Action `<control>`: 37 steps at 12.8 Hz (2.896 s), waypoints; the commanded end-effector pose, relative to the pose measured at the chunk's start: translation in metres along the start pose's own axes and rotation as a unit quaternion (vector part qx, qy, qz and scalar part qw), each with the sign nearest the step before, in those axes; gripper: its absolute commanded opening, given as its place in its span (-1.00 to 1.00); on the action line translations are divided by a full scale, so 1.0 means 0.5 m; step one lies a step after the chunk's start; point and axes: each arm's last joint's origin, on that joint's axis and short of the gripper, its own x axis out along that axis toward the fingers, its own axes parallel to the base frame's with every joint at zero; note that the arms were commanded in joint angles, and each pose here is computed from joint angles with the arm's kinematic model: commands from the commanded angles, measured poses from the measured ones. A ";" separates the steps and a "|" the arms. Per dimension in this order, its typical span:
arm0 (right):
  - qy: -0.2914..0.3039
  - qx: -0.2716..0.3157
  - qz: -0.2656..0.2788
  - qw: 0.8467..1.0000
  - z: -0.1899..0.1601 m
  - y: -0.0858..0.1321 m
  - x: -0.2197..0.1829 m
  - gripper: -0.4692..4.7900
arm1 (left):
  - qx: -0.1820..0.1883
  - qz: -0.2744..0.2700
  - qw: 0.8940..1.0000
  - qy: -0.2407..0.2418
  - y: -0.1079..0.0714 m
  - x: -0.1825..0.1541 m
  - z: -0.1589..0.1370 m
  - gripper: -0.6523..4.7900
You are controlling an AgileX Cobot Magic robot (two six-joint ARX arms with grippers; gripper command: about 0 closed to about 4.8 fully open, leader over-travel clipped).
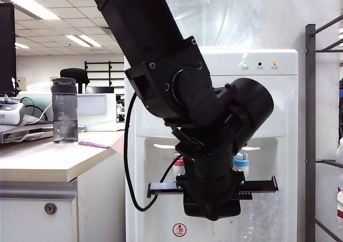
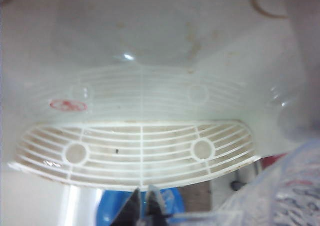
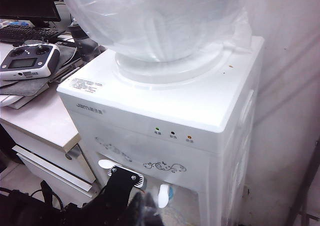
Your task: Pick up the plastic mug from the left desk, go to the cold water outlet of the water dispenser, press the vertical switch to get some water, then put the mug back on the desk.
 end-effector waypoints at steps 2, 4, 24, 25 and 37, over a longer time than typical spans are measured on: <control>0.000 0.001 -0.024 1.000 0.004 -0.005 0.005 -0.84 | -0.059 0.060 0.993 -0.086 -0.016 -0.022 -0.003 -0.78; 0.019 0.011 -0.050 0.999 -0.001 -0.015 0.017 -0.84 | -0.054 0.076 0.989 -0.113 -0.029 -0.035 -0.011 -0.78; 0.068 0.078 0.002 0.995 -0.003 -0.068 0.136 -0.84 | -0.068 -0.008 0.996 0.058 0.036 0.028 0.018 -0.78; 0.068 0.078 0.002 0.995 -0.003 -0.068 0.136 -0.84 | -0.075 0.035 0.996 0.025 0.040 0.029 0.015 -0.78; 0.090 0.123 -0.004 0.988 -0.012 -0.082 0.160 -0.84 | -0.120 0.070 0.987 -0.078 -0.019 -0.016 -0.004 -0.78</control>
